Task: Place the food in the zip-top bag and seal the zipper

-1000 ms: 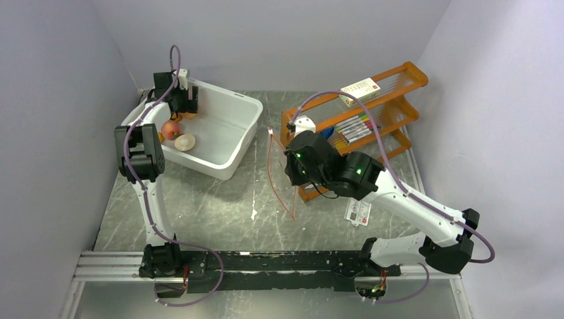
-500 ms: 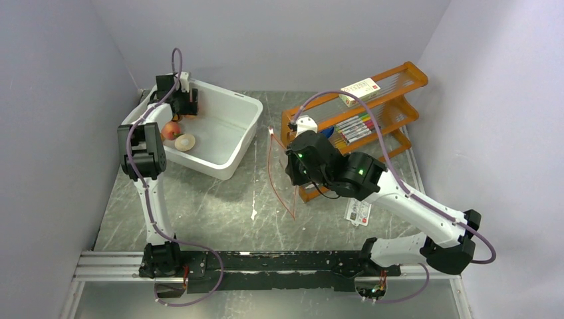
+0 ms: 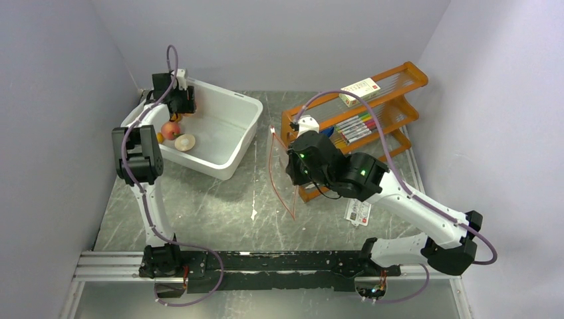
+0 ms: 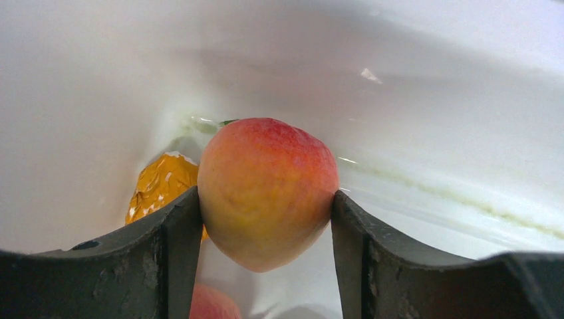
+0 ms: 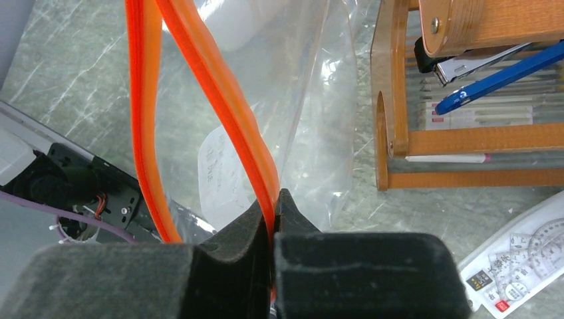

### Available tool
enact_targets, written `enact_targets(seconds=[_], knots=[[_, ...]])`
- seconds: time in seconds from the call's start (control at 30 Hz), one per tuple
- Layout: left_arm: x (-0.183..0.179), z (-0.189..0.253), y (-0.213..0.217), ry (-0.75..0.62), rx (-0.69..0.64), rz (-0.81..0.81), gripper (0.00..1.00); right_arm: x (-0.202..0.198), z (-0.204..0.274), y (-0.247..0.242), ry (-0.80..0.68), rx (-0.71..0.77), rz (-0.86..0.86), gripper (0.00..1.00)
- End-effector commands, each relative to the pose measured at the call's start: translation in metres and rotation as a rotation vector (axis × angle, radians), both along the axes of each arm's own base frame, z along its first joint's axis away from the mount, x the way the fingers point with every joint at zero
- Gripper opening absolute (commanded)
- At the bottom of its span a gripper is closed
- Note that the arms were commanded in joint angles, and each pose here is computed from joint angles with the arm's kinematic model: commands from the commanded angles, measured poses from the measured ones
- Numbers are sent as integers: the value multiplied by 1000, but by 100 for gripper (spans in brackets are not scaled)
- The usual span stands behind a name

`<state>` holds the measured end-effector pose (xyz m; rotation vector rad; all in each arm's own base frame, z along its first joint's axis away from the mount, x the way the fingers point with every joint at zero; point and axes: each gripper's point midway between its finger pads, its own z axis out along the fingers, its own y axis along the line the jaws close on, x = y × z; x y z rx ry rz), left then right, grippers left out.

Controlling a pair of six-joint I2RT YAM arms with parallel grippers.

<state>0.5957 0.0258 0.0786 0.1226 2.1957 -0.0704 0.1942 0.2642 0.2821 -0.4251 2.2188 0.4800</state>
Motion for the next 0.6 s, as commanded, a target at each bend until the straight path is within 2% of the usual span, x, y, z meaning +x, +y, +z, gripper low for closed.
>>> enact_targets(seconds=[0.0, 0.37, 0.57], knots=[[-7, 61, -5, -91, -61, 9, 53, -2, 1, -1, 1, 31, -9, 0], [-68, 106, -32, -10, -228, 12, 46, -14, -15, 11, 99, 20, 46, 0], [-130, 162, -72, -29, -379, -127, 46, -19, -33, 19, 161, 1, 63, 0]])
